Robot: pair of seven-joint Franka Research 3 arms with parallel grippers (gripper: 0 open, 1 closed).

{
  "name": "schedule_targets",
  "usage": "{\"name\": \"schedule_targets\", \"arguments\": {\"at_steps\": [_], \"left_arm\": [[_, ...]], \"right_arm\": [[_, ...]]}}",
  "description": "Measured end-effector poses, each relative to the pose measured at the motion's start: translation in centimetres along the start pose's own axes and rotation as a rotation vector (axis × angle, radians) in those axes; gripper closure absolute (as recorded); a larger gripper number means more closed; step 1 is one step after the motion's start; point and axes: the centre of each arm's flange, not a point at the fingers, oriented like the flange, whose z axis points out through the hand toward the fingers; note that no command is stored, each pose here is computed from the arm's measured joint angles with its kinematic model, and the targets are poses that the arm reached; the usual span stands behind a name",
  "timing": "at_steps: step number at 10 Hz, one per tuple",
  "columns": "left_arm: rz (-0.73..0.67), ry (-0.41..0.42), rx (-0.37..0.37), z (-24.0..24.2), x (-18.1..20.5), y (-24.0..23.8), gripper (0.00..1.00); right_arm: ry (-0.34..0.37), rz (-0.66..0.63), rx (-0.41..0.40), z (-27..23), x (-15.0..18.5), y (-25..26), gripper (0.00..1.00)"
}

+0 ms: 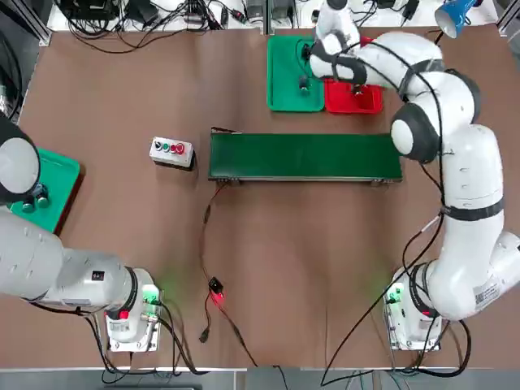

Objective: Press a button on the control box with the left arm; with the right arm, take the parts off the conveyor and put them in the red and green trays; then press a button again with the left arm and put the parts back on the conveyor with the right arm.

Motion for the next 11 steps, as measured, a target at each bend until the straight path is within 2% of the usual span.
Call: {"name": "schedule_targets", "arguments": {"at_steps": [3,6,8,11], "left_arm": [[-0.002,0.013,0.0,-0.6,0.0,-0.1,0.0],[-0.002,0.02,-0.001,-1.0,-0.1,-0.1,0.0],[0.007,0.018,-0.001,-0.9,-0.1,0.4,0.0],[0.014,0.018,-0.001,-0.9,-0.2,0.8,0.03]], "right_arm": [[-0.05,0.001,-0.061,-9.6,4.1,4.3,0.0],[-0.06,0.031,-0.053,-21.6,7.8,11.2,0.0],[-0.09,-0.015,-0.048,-27.4,8.2,15.0,0.0],[-0.21,-0.1,-0.041,-36.5,6.2,20.8,0.0]]}}
